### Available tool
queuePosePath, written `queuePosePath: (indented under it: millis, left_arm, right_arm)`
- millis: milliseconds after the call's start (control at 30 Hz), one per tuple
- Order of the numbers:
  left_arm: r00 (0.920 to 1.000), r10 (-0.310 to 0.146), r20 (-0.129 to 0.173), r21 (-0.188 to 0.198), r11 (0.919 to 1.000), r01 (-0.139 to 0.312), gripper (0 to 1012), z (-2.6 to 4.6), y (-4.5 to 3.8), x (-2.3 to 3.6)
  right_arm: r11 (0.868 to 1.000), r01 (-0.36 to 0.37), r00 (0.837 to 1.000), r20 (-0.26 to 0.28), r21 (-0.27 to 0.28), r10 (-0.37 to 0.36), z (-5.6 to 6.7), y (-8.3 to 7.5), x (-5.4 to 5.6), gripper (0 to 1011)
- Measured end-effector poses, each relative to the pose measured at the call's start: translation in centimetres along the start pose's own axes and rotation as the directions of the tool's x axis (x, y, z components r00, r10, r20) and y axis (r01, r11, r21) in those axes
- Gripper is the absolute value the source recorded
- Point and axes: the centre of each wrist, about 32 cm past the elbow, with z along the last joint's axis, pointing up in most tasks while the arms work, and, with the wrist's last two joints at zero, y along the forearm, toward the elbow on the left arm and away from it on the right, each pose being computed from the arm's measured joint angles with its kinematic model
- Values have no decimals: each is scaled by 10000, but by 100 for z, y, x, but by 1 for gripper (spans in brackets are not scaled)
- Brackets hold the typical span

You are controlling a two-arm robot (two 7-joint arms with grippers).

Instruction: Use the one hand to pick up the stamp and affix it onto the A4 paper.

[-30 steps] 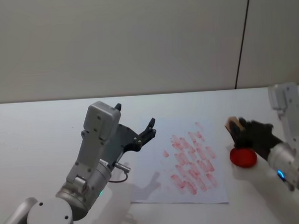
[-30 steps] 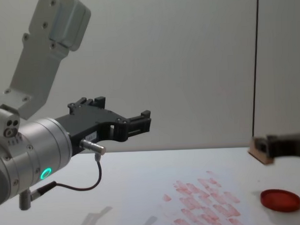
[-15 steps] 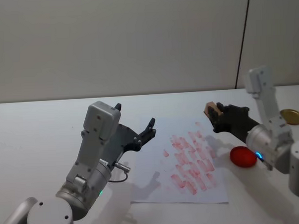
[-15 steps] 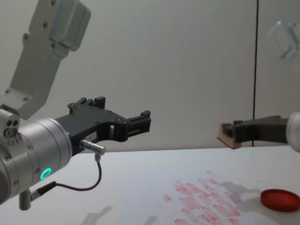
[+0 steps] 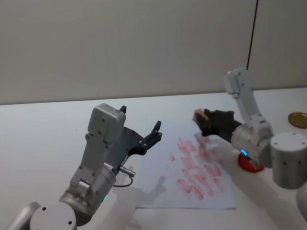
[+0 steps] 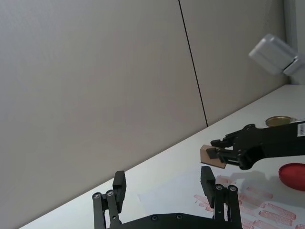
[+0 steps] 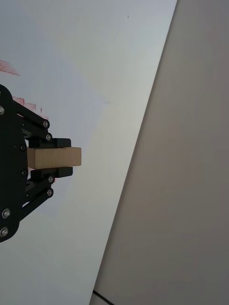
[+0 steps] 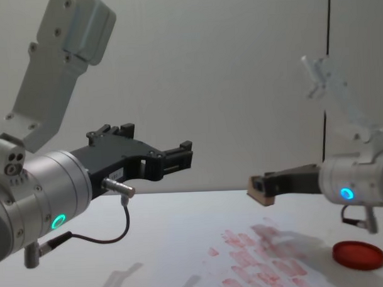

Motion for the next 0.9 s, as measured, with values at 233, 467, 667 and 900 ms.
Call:
queuePosePath:
  millis: [233, 467, 667, 900]
  left_arm:
    - [10000, 0, 0, 0, 10000, 0, 993, 0, 0, 0]
    - [10000, 1, 0, 0, 10000, -1, 993, 0, 0, 0]
    - [10000, 0, 0, 0, 10000, 0, 993, 0, 0, 0]
    - [10000, 0, 0, 0, 10000, 0, 993, 0, 0, 0]
  right_arm:
    - [9985, -323, 9995, 41, -445, 325, -12, 189, -36, 214]
    - [9947, -472, 9988, 103, -913, 483, -35, 317, -58, 214]
    - [9901, -540, 9984, 85, -1294, 556, -70, 401, -66, 214]
    - [9870, -634, 9979, 28, -1474, 645, -94, 465, -65, 216]
